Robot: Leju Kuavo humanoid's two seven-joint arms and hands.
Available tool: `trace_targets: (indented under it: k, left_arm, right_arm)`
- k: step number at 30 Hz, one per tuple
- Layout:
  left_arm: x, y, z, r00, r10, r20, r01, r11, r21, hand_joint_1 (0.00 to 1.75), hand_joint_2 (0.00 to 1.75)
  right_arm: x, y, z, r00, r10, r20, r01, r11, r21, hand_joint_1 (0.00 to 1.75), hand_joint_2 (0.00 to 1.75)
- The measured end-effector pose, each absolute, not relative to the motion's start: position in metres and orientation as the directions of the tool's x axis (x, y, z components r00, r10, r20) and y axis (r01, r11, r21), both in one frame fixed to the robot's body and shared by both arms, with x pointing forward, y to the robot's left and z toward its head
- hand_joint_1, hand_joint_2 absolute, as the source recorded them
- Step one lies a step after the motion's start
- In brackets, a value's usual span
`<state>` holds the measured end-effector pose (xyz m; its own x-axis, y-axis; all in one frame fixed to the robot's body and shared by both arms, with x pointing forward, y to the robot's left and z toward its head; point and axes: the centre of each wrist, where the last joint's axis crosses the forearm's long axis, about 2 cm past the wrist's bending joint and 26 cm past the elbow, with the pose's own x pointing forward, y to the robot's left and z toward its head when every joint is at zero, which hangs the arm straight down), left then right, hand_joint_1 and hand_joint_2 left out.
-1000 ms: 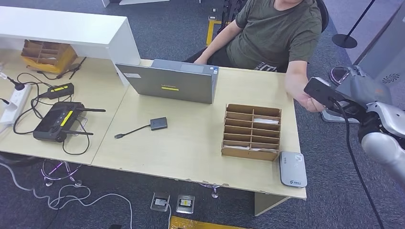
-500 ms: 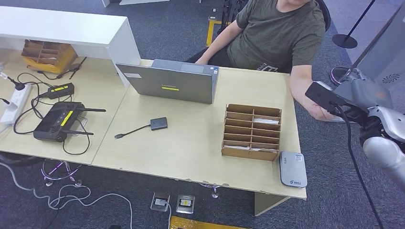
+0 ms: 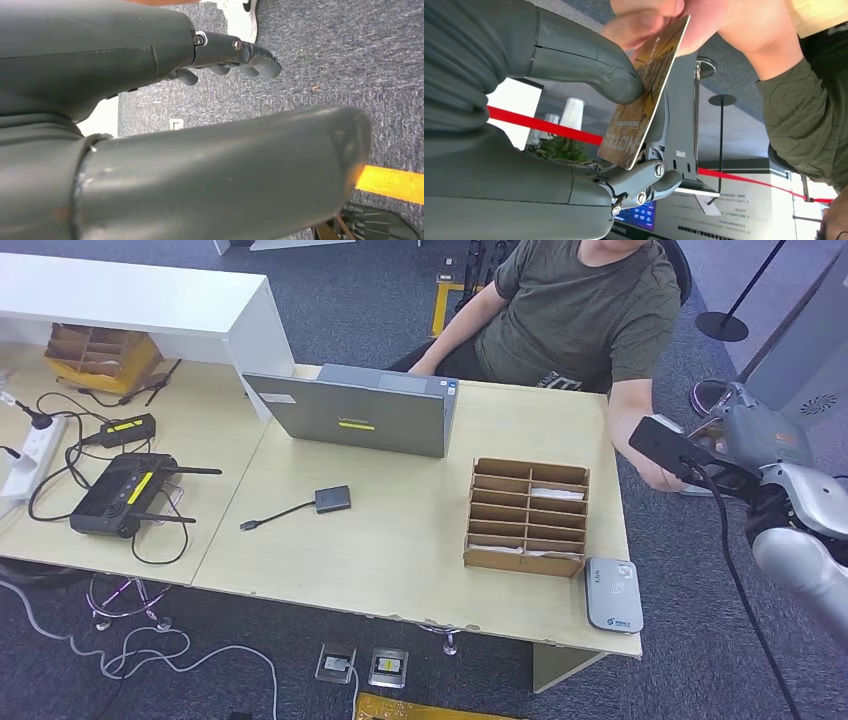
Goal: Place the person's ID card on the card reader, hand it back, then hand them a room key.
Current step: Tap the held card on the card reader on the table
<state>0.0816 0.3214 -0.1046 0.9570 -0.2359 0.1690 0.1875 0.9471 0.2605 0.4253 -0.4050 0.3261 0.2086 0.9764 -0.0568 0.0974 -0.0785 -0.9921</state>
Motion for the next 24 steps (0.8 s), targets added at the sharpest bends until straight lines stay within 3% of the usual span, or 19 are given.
trace_targets:
  k: [16, 24]
  left_arm:
    - [0.078, 0.323, -0.105, 0.960, -0.230, 0.162, 0.183, 0.947, 0.263, 0.00, 0.00]
    - [0.073, 0.323, -0.106, 0.962, -0.227, 0.152, 0.181, 0.947, 0.265, 0.00, 0.00]
  right_arm:
    - [0.412, -0.416, 0.307, 0.236, 0.968, -0.090, 0.052, -0.105, -0.993, 1.75, 1.75]
    - [0.392, -0.420, 0.269, 0.218, 0.969, -0.117, -0.005, -0.119, -0.993, 1.75, 1.75]
